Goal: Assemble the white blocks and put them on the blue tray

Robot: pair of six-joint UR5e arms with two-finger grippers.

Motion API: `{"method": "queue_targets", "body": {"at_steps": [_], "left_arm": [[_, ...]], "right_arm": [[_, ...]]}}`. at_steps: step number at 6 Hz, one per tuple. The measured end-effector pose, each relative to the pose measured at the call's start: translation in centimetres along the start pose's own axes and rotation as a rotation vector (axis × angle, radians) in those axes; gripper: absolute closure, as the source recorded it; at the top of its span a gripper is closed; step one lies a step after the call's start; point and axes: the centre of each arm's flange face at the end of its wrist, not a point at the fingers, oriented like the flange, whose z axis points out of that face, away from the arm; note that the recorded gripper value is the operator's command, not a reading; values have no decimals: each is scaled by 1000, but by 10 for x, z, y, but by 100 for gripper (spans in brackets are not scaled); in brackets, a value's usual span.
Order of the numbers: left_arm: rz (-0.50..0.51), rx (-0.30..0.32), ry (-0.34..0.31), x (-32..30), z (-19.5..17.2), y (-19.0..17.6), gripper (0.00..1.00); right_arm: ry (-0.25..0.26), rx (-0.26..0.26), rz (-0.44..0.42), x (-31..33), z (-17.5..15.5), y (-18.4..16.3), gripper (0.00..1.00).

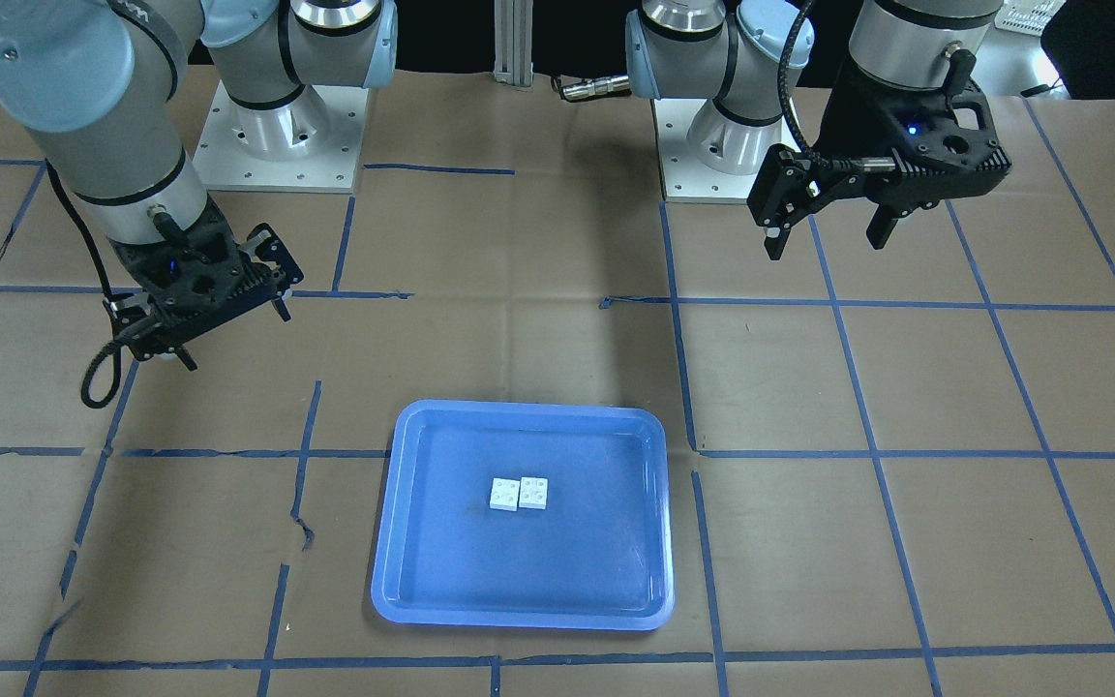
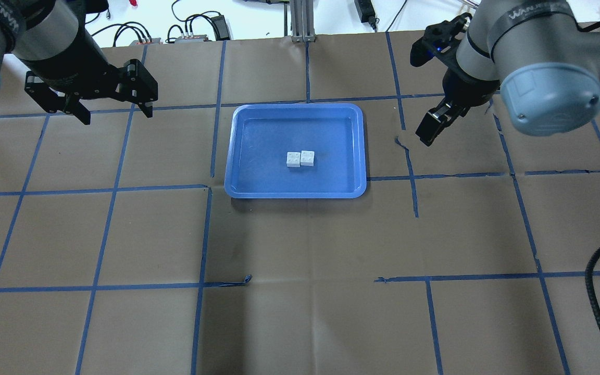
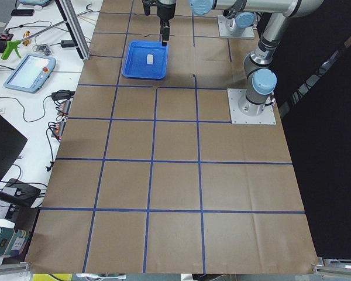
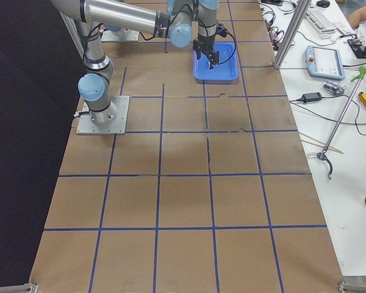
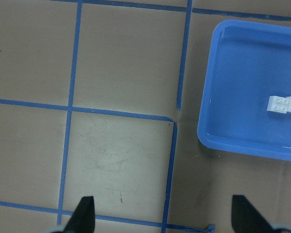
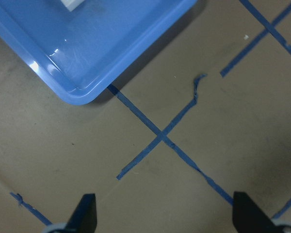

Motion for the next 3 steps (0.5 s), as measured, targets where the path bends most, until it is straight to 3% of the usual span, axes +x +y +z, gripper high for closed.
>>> {"method": "queue_targets", "body": {"at_steps": [2, 3], "left_arm": [[1, -3, 0, 0, 1, 0, 1], [1, -3, 0, 0, 2, 0, 1]], "right_arm": [[-43, -103, 260, -4, -67, 5, 0], [-46, -118, 366, -7, -90, 8, 0]]}}
